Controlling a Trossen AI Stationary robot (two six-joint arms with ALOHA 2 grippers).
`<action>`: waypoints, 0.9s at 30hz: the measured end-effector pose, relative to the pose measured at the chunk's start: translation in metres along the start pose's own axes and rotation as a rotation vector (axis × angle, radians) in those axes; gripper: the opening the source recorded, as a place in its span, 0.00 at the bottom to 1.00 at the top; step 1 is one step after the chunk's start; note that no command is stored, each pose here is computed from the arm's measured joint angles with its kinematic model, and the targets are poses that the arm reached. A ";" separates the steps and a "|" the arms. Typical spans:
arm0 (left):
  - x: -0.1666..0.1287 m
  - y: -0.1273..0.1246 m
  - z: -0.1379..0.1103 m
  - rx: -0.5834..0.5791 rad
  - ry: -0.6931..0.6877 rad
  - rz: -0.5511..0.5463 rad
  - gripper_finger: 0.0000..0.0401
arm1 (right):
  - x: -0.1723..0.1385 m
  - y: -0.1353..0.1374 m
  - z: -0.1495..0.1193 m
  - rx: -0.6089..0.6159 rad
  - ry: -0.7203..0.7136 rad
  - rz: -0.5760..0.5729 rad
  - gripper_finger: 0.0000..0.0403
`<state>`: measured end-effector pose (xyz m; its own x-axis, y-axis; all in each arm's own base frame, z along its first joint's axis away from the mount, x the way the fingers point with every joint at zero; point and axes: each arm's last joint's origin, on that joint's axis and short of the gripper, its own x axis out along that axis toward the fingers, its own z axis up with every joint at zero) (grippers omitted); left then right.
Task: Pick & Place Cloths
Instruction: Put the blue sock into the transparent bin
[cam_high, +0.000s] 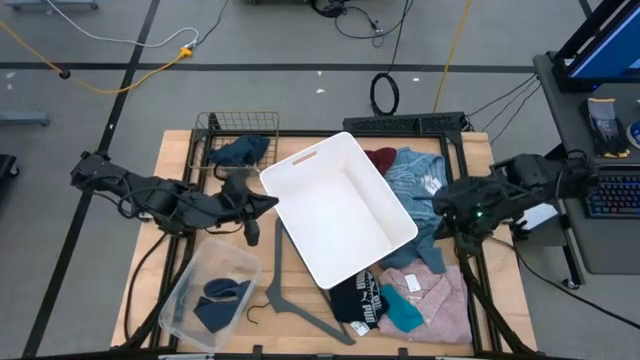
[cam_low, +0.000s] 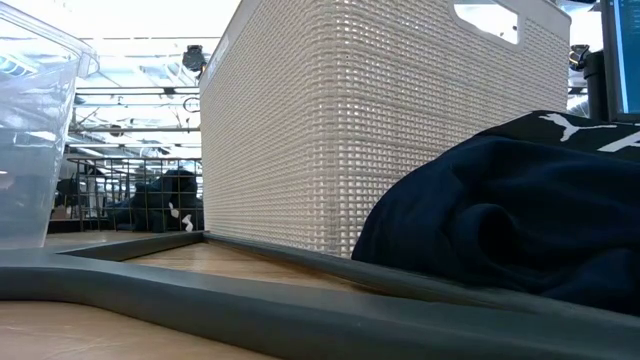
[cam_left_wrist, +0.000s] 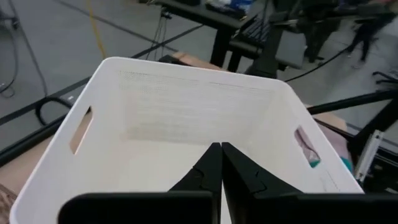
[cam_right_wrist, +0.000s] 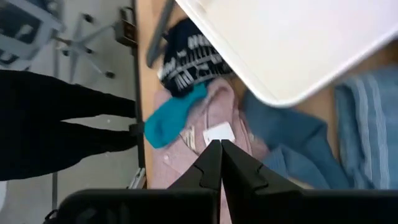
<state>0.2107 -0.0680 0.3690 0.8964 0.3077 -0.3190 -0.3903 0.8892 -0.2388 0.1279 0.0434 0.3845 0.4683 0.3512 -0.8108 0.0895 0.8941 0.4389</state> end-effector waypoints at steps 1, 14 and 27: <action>-0.002 0.002 -0.003 0.008 -0.007 -0.010 0.03 | 0.001 0.001 -0.001 0.021 0.010 -0.015 0.00; -0.040 0.041 -0.036 0.052 -0.031 -0.154 0.02 | 0.017 0.014 -0.008 0.332 0.066 -0.141 0.00; -0.060 0.069 -0.063 0.083 -0.047 -0.231 0.05 | 0.055 0.005 -0.025 0.522 0.165 -0.288 0.17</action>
<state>0.1166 -0.0461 0.3137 0.9693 0.1072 -0.2211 -0.1574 0.9618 -0.2238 0.1320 0.0745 0.3327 0.2228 0.1915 -0.9559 0.6302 0.7198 0.2911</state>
